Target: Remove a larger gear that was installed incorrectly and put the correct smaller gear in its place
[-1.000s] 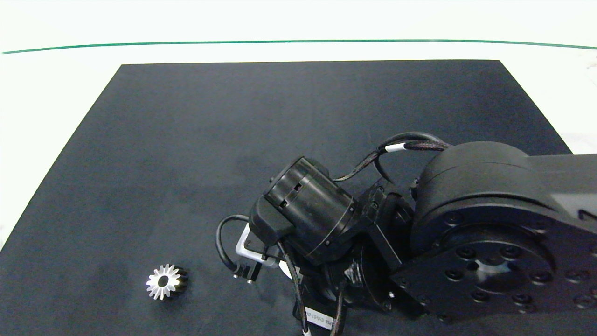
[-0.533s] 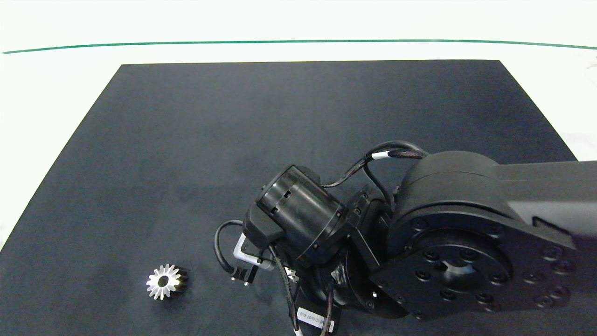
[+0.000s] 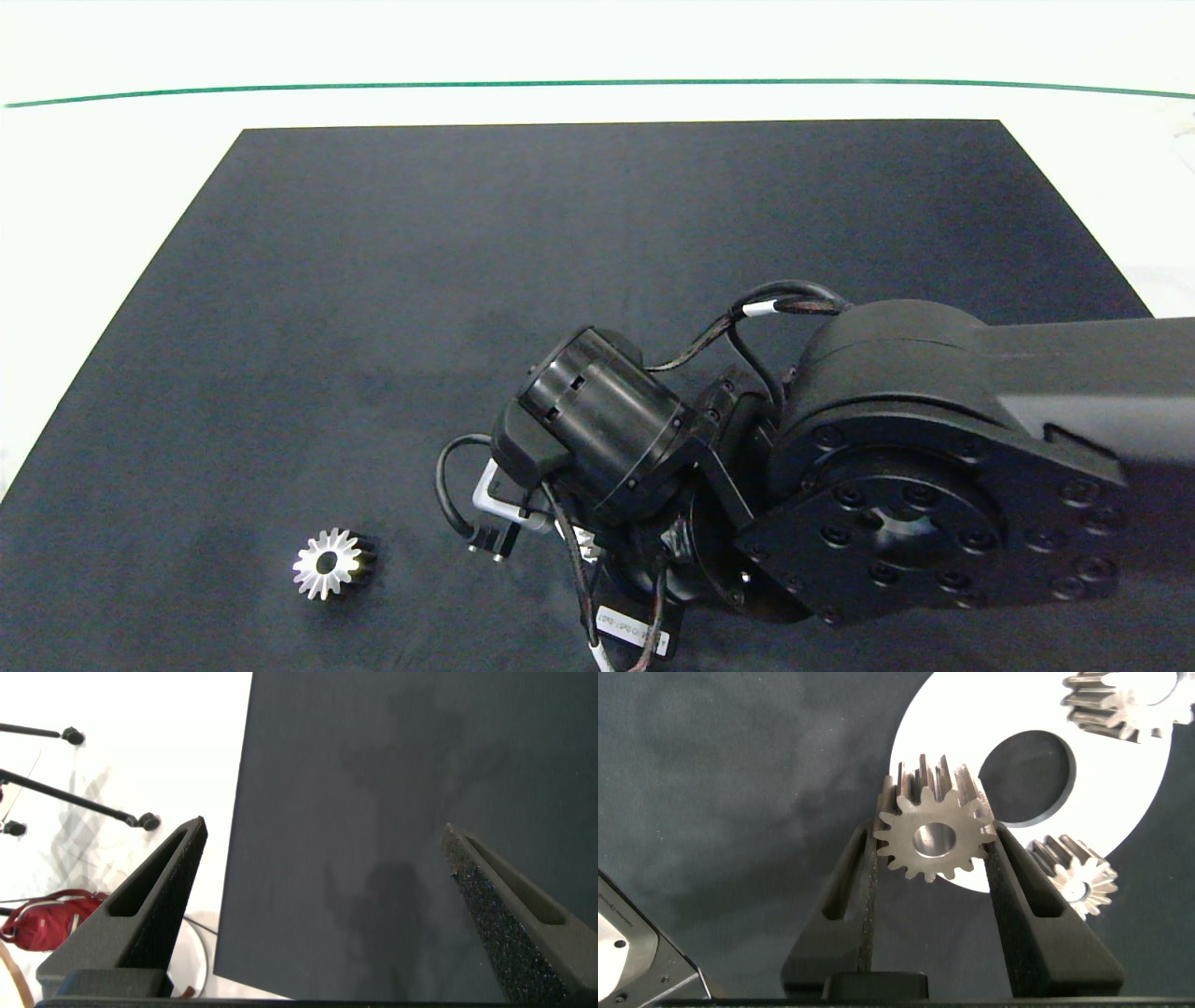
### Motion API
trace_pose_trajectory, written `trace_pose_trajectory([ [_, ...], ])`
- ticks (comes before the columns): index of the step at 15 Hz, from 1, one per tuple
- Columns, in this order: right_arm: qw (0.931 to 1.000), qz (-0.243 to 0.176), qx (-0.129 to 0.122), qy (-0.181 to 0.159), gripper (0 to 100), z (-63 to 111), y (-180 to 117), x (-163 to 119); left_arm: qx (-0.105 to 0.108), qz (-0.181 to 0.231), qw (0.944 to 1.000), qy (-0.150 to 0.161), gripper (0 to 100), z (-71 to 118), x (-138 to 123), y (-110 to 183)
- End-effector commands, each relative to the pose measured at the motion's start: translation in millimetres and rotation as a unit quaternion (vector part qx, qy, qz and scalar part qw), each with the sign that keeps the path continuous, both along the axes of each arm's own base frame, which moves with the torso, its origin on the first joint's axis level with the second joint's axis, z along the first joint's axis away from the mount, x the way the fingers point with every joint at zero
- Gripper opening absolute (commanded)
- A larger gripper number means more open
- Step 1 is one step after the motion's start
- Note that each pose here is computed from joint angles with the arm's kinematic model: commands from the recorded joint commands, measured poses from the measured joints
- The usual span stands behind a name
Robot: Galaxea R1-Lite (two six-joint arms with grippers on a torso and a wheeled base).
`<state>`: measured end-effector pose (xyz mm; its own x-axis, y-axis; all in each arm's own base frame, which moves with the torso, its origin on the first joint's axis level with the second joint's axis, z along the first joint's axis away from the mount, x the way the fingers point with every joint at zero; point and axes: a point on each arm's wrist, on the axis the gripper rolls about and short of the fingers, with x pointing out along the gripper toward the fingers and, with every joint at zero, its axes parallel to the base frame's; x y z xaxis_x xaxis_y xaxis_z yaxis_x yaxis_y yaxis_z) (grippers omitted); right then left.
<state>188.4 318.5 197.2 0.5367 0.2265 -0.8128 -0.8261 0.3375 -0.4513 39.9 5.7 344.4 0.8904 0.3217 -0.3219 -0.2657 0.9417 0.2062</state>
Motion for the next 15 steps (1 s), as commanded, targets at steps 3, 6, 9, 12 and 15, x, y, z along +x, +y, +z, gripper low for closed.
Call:
trace_pose_trajectory([
  [3, 1.0000, 0.000, -0.006, 0.002, 25, -4.9, 3.4, 1.9, 0.001, 0.001, 1.0000, 0.002, 100, -0.5, -0.1, 0.1],
  [6, 1.0000, 0.000, -0.005, 0.001, 25, -4.6, 4.3, 2.4, 0.001, 0.001, 1.0000, 0.002, 100, -0.1, -0.3, 0.1],
  [9, 1.0000, 0.000, -0.009, 0.004, 25, -8.6, 6.3, 2.9, 0.000, 0.001, 1.0000, -0.001, 100, 0.1, -2.4, 0.2],
  [12, 1.0000, 0.001, -0.004, 0.001, 25, -6.1, 7.9, 3.7, 0.000, 0.001, 1.0000, -0.001, 100, 0.1, -2.4, 0.2],
  [15, 1.0000, 0.001, -0.008, 0.003, 25, -9.2, 8.7, 4.2, 0.000, 0.001, 1.0000, -0.001, 100, 0.1, -2.4, 0.2],
])
